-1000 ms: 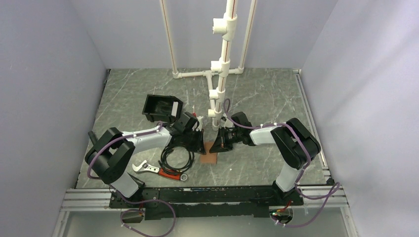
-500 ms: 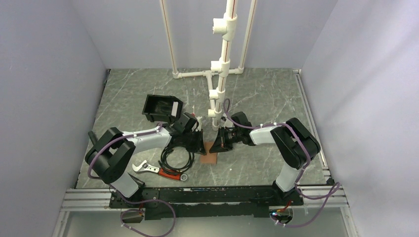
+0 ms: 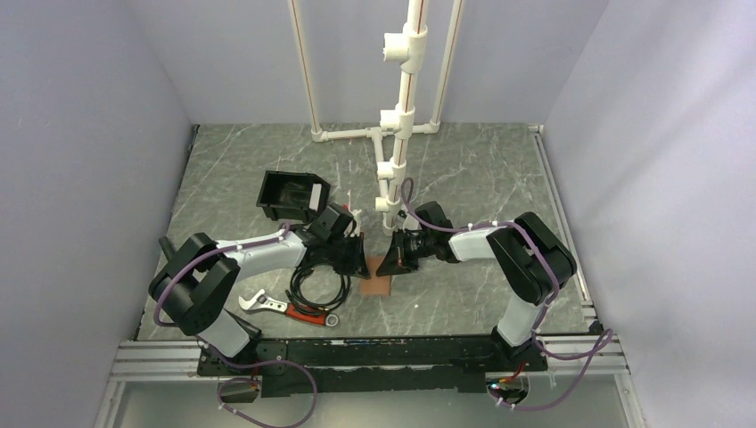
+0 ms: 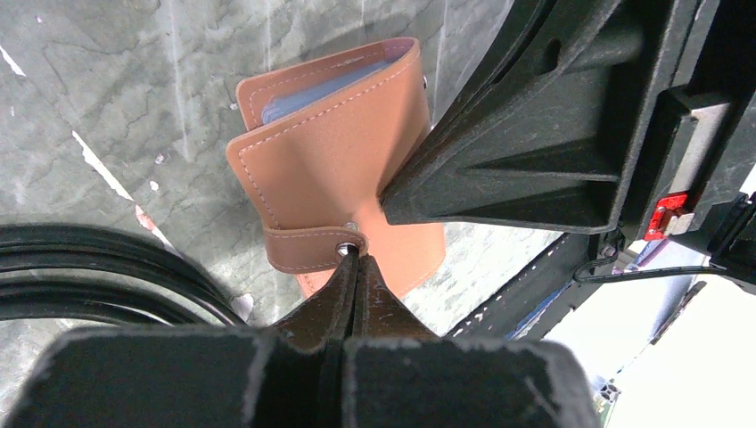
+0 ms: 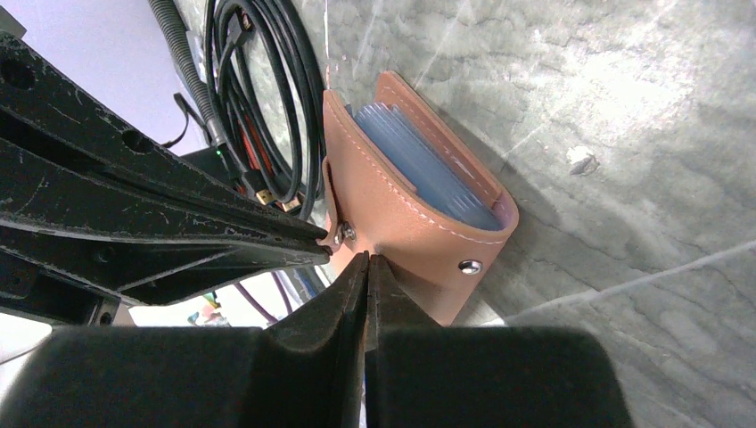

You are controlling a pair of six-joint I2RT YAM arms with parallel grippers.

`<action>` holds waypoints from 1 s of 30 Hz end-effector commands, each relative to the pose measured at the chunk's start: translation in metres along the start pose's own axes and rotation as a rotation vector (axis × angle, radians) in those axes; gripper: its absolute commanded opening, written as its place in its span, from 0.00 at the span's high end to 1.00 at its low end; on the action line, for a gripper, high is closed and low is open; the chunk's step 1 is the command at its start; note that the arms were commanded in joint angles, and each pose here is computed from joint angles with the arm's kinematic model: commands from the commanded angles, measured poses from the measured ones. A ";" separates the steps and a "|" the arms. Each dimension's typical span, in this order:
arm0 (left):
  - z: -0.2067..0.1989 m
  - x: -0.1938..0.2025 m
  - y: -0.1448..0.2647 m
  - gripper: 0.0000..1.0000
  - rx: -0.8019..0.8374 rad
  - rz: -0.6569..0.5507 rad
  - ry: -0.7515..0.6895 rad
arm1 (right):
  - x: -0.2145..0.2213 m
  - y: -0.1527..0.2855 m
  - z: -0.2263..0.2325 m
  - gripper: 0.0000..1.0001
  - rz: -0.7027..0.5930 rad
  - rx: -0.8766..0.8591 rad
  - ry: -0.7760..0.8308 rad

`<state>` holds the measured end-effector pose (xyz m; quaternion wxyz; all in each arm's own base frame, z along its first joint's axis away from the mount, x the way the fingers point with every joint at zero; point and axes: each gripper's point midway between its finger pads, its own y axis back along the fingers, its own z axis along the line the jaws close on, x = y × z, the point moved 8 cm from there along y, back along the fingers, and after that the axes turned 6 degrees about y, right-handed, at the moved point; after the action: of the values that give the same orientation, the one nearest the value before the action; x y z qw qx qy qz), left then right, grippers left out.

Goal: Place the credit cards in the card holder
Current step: Close the card holder at the center of the board.

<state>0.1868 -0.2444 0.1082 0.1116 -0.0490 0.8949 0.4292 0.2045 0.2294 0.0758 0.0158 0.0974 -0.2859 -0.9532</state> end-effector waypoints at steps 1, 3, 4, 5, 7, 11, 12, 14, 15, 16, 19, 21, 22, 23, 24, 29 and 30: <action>-0.003 -0.006 0.003 1.00 0.013 -0.040 0.003 | 0.011 -0.013 -0.018 0.95 0.025 0.116 0.008; -0.003 -0.006 0.001 1.00 0.020 -0.035 0.005 | 0.011 -0.013 -0.018 0.95 0.028 0.116 0.006; -0.003 -0.006 0.000 1.00 0.016 -0.035 0.007 | 0.011 -0.013 -0.018 0.95 0.028 0.116 0.007; -0.002 -0.006 -0.001 1.00 0.015 -0.034 0.009 | 0.012 -0.013 -0.018 0.95 0.027 0.117 0.006; -0.001 -0.006 -0.002 1.00 0.014 -0.030 0.006 | 0.012 -0.013 -0.018 0.95 0.028 0.118 0.005; -0.001 -0.006 -0.004 1.00 0.017 -0.028 0.007 | 0.012 -0.014 -0.019 0.95 0.030 0.117 0.002; -0.001 -0.006 -0.004 1.00 0.015 -0.025 0.009 | 0.012 -0.014 -0.019 0.95 0.031 0.116 0.002; 0.000 -0.006 -0.006 1.00 0.017 -0.021 0.011 | 0.012 -0.014 -0.019 0.95 0.029 0.116 0.002; 0.000 -0.005 -0.007 1.00 0.021 -0.018 0.013 | 0.012 -0.014 -0.019 0.95 0.030 0.114 0.003; 0.001 -0.005 -0.008 1.00 0.020 -0.017 0.015 | 0.013 -0.014 -0.019 0.95 0.032 0.115 0.001; 0.002 -0.005 -0.012 1.00 0.016 -0.013 0.015 | 0.013 -0.015 -0.019 0.95 0.033 0.116 0.001; 0.004 -0.005 -0.014 1.00 0.011 -0.017 0.019 | 0.014 -0.014 -0.019 0.95 0.033 0.116 0.001; 0.004 -0.006 -0.015 1.00 0.009 -0.019 0.021 | 0.014 -0.014 -0.019 0.95 0.034 0.117 0.000; 0.005 -0.006 -0.015 1.00 0.007 -0.019 0.023 | 0.014 -0.014 -0.019 0.95 0.034 0.117 0.000; 0.005 -0.005 -0.017 1.00 0.009 -0.017 0.026 | 0.014 -0.014 -0.019 0.95 0.034 0.116 0.001; 0.012 -0.001 -0.025 1.00 -0.011 0.005 0.045 | 0.014 -0.015 -0.019 0.96 0.036 0.117 0.000; 0.013 0.000 -0.026 1.00 -0.016 0.010 0.050 | 0.014 -0.015 -0.019 0.96 0.036 0.117 0.000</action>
<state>0.1911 -0.2481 0.1031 0.0921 -0.0487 0.9035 0.4157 0.2046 0.2296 0.0754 0.0168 0.0958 -0.2865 -0.9531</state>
